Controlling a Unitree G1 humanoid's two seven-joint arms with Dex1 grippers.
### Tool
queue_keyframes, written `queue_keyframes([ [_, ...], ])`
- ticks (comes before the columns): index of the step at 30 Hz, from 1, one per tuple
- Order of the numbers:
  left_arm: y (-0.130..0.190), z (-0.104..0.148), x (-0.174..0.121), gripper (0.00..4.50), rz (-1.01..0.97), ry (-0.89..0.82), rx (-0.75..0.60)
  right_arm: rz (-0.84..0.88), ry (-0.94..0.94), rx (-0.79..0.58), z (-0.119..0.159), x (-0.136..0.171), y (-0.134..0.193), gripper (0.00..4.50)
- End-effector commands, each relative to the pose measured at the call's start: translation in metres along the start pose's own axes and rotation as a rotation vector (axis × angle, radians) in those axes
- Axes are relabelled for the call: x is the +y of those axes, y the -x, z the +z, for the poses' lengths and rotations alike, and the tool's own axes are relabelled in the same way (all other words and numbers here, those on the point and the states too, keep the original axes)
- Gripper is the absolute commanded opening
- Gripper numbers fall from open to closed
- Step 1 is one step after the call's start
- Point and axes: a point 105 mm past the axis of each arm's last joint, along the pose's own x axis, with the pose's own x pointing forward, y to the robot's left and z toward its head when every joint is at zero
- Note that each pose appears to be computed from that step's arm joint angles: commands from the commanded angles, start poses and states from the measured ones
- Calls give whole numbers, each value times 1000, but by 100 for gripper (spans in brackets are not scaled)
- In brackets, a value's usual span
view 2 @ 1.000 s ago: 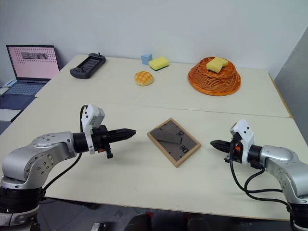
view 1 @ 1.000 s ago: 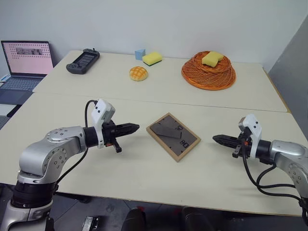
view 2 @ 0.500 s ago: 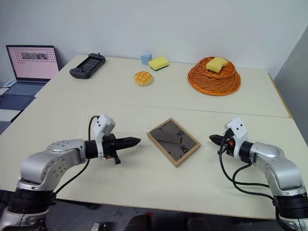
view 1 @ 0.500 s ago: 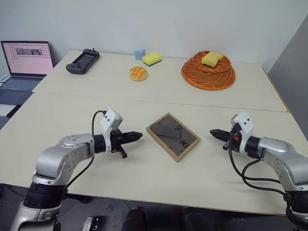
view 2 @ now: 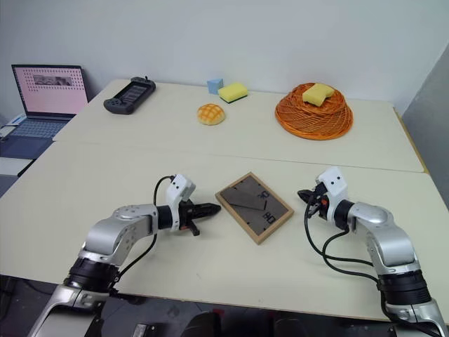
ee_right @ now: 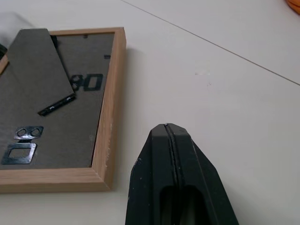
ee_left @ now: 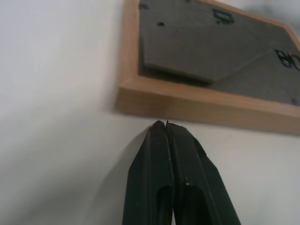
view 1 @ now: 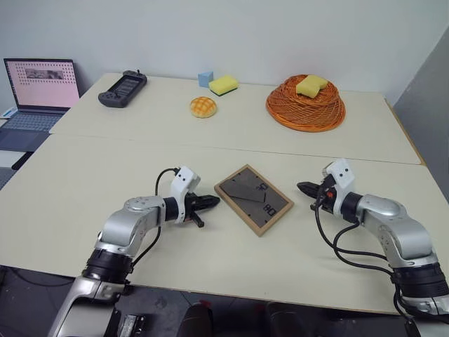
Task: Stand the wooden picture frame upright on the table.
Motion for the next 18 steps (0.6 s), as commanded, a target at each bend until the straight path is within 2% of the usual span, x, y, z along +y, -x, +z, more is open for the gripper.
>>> queue_keyframes([
  [1,-8,14,-1,5,-27,-51,-25,23,-6,2,-8,15,-4,0],
  [8,-9,18,-1,5,-42,-61,-33,30,-55,28,-28,34,-9,0],
  [11,-10,20,-2,5,-45,-67,-33,61,-65,10,-23,50,-12,0],
  [18,-16,26,0,5,-59,-93,-32,80,-79,-32,-4,63,-7,0],
])
